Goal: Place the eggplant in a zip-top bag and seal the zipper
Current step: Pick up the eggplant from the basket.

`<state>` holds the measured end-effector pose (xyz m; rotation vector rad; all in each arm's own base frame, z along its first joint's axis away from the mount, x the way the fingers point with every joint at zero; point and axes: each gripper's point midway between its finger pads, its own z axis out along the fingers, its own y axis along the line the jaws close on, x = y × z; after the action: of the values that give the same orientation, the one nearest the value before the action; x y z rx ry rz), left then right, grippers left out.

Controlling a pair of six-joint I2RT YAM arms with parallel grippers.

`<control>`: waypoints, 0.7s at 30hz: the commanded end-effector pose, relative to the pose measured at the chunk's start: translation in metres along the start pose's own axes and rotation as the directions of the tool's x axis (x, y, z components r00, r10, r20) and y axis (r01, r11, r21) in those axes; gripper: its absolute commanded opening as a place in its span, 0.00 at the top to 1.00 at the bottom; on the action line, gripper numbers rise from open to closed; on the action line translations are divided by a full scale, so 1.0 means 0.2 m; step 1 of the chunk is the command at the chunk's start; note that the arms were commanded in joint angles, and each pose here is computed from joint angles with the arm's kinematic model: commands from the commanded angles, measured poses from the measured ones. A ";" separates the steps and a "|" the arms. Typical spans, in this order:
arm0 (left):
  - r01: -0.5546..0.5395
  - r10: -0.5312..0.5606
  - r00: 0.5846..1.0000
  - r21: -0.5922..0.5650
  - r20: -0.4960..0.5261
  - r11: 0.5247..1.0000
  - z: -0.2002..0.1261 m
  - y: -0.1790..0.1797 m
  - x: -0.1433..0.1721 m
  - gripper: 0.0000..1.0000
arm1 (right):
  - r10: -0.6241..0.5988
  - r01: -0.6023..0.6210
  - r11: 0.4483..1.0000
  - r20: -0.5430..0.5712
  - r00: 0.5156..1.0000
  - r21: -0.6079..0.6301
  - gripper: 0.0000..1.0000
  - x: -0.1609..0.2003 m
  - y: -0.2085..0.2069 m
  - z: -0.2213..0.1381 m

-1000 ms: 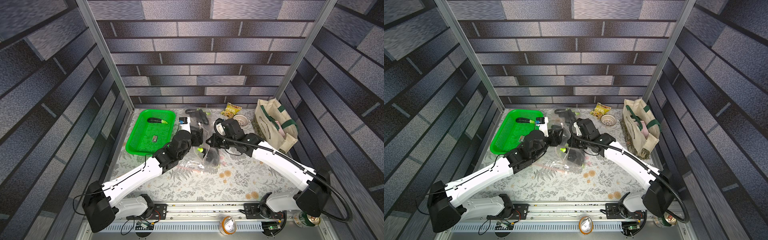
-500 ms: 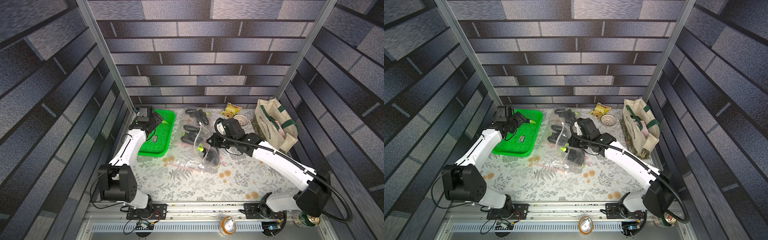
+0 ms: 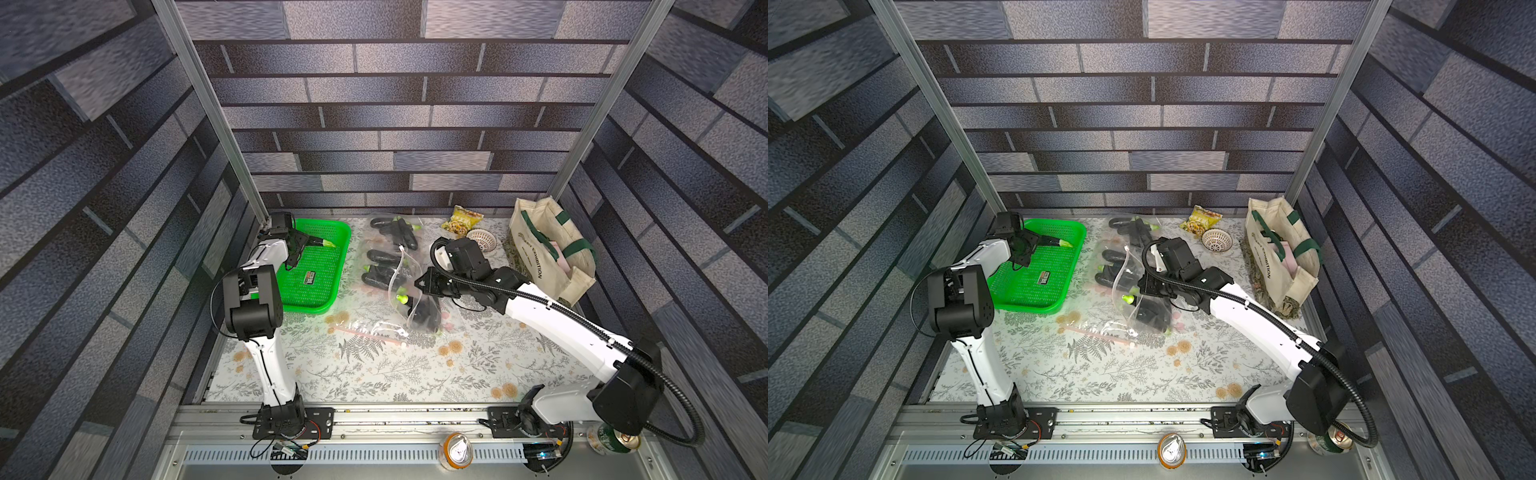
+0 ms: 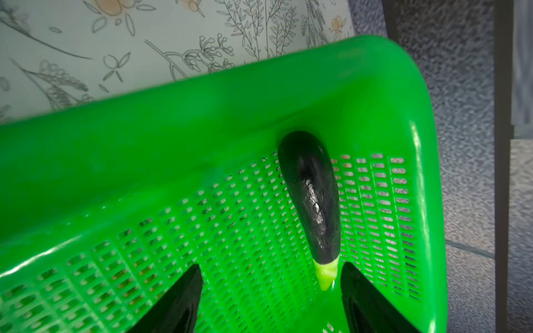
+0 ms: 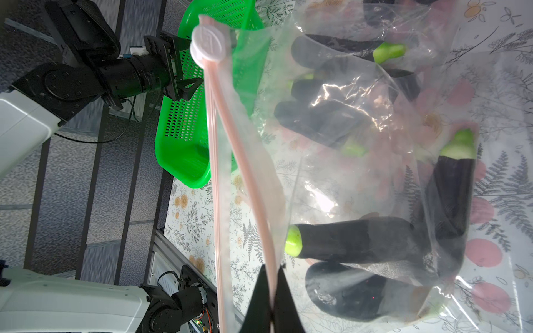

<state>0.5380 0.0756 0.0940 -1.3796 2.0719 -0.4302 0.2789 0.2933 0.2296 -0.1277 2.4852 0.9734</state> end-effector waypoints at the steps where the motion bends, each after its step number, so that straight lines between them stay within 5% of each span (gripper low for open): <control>1: 0.016 -0.019 0.997 0.040 0.074 0.999 0.00 -0.11 -0.10 0.23 | -0.001 0.001 1.000 0.017 1.000 0.013 1.00 -0.01 -0.03 -0.01; 21: 0.095 -0.096 0.995 -0.127 -0.002 0.987 0.31 -0.04 0.00 0.32 | 0.021 -0.022 0.999 0.011 1.000 0.048 1.00 -0.02 -0.12 0.00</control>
<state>0.5942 0.0813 0.0658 -1.4729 2.0269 -0.4123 0.2886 0.2807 0.2230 -0.0852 2.4923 0.9457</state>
